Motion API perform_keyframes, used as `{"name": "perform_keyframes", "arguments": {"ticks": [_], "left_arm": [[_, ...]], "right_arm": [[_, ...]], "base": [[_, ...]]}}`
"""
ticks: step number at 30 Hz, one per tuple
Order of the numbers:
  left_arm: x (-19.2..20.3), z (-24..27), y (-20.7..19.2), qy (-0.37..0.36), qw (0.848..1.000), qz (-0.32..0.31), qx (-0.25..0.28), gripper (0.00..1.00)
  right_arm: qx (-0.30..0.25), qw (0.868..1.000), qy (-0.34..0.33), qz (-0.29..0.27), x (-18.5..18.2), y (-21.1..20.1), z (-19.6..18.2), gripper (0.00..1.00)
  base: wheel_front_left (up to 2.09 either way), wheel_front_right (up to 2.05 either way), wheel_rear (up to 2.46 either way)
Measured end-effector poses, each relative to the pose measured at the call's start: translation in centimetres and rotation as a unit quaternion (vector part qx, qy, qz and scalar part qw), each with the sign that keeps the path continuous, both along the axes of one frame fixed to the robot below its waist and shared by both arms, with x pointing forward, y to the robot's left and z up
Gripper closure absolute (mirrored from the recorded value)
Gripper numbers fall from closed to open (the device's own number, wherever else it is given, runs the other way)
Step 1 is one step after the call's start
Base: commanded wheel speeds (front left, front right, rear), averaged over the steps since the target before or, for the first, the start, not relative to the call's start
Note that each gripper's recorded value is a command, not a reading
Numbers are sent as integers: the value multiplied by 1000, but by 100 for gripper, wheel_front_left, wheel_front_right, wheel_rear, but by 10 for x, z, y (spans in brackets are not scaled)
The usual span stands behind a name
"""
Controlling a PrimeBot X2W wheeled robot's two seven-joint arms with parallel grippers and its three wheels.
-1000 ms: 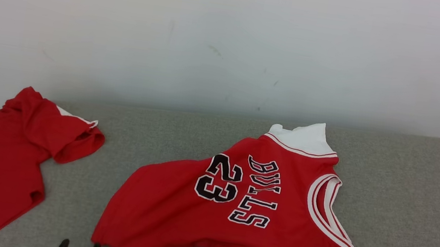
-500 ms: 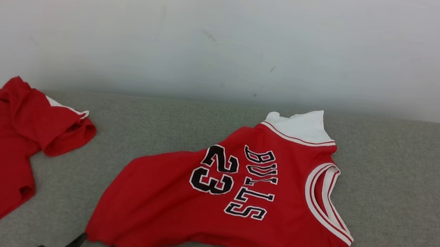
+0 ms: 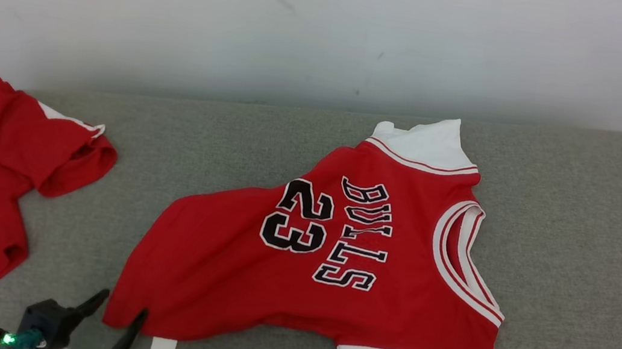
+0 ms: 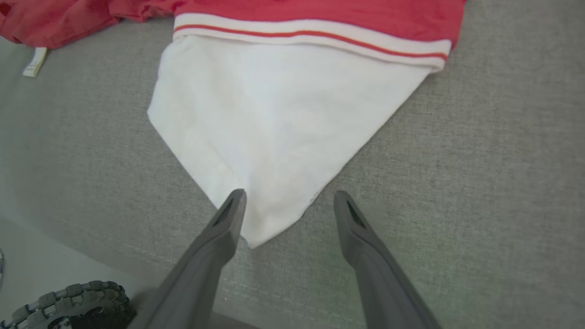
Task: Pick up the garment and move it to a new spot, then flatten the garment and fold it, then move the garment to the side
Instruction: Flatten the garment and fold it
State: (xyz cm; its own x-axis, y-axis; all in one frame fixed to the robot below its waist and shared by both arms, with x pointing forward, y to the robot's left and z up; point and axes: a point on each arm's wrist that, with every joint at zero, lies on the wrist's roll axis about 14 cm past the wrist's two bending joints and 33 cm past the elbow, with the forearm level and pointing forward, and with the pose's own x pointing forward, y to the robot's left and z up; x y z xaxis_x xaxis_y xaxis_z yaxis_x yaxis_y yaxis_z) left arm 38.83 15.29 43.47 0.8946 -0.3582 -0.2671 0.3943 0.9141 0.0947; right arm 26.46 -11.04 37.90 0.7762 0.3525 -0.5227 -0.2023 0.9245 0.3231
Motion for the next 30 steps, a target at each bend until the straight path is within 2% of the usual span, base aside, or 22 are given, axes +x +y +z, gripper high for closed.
{"name": "perform_keyframes", "arguments": {"ticks": [17,30], "left_arm": [[14,-48,18,84,996,32,-8,0],[20,-55,-15,117,992,-6,-52,0]], "right_arm": [[14,999,15,34,29,27,-14,0],[28,998,5,47,45,41,-13,0]], "base": [[0,0,0],[0,0,0]]}}
